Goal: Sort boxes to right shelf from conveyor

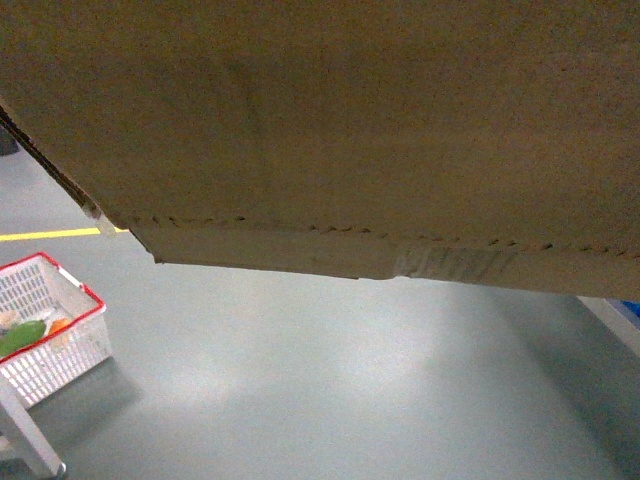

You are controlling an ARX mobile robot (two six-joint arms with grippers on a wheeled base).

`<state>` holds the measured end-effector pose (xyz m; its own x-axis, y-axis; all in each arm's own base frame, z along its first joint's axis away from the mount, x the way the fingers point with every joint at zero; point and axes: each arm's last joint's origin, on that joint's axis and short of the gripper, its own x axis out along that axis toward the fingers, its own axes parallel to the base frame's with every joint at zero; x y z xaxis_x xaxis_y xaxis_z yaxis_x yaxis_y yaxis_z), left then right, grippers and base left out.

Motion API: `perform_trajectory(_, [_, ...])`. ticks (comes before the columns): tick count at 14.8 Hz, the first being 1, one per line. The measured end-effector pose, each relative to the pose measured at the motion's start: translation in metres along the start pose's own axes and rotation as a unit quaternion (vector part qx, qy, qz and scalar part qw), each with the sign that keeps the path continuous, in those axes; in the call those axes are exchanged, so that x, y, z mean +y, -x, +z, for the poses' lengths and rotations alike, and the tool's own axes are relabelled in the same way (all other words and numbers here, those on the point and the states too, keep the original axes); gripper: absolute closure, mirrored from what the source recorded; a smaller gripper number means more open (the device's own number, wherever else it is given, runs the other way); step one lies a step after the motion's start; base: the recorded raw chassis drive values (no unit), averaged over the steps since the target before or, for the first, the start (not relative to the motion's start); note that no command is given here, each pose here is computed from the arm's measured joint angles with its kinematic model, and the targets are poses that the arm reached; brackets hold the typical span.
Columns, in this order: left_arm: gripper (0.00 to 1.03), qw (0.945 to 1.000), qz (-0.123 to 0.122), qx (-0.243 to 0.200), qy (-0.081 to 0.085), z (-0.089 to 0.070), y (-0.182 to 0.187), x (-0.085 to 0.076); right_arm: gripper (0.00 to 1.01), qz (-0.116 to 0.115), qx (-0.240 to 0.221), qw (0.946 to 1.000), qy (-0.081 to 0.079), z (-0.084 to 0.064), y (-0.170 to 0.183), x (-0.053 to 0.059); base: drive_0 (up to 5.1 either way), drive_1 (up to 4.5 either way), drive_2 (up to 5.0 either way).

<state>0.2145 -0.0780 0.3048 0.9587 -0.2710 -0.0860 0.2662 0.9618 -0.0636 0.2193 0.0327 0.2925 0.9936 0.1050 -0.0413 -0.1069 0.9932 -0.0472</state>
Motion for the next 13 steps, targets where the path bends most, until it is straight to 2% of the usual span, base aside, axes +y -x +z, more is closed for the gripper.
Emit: perform_trajectory(13, [1.01,1.0,0.0,0.0,0.0,0.0,0.0,0.0,0.98,0.0,0.0,1.0,0.0,0.0,0.0,0.0,-1.7,-1.65,-1.7])
